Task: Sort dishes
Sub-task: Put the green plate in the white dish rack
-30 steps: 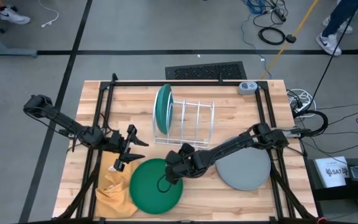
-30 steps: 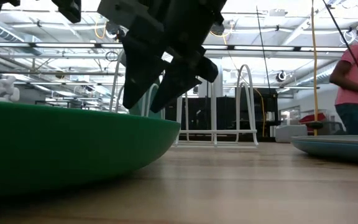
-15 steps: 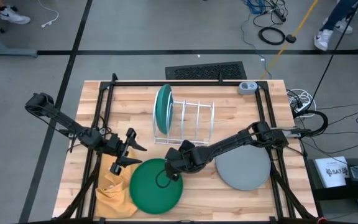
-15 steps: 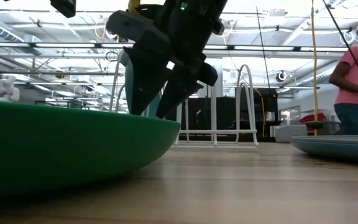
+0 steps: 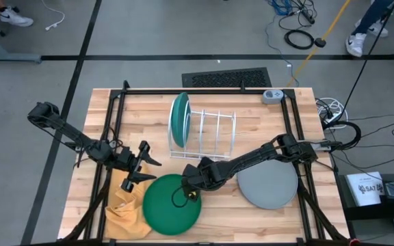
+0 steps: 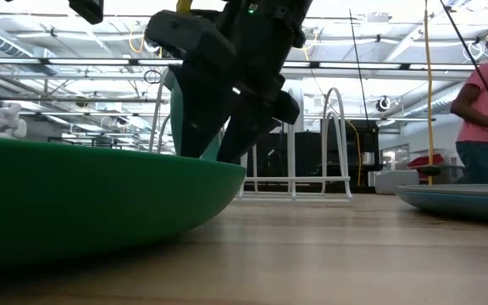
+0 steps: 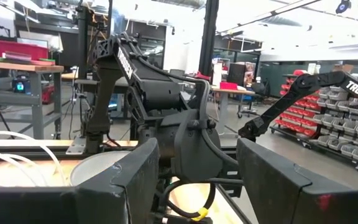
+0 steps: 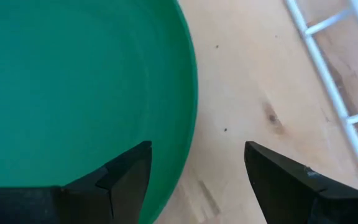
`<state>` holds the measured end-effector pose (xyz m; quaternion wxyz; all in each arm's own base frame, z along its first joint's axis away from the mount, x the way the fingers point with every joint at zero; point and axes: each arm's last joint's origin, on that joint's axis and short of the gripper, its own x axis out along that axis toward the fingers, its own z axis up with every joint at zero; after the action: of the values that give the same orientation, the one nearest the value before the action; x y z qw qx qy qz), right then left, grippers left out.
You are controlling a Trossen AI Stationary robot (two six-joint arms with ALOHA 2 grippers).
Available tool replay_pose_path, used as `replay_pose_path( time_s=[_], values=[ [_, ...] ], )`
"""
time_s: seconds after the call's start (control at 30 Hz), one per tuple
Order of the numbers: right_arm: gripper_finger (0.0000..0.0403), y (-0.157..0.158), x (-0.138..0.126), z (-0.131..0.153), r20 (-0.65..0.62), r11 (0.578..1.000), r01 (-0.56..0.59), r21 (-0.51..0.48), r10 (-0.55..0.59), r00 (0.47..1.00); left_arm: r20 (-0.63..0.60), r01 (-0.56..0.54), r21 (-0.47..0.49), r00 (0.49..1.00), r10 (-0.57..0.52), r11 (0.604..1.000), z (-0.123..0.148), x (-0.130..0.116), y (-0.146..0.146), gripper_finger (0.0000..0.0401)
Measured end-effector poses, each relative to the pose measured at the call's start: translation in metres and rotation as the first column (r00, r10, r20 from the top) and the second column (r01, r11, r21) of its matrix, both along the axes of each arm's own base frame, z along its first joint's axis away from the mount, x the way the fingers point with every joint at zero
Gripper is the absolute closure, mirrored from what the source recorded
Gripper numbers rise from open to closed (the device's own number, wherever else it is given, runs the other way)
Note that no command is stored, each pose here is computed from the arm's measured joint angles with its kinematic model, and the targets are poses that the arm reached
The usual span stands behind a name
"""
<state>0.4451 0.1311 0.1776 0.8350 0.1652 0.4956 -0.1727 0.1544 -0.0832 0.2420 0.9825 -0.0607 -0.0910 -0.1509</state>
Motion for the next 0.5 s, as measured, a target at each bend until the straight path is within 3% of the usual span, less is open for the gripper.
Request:
replay_pose_path(
  time_s=[0.33,0.5],
  values=[
    [0.0156,0.004,0.004,-0.029,-0.06,0.999,0.013,0.048,-0.01,0.998,0.008,-0.007,-0.007,1.0,0.007,1.0,0.001,0.0,0.0,0.0184],
    [0.0207,0.004,0.005,-0.031,-0.059,0.999,0.007,0.044,-0.004,0.998,0.009,-0.008,-0.007,1.0,0.008,1.0,0.001,0.0,0.0,0.0184]
  ],
)
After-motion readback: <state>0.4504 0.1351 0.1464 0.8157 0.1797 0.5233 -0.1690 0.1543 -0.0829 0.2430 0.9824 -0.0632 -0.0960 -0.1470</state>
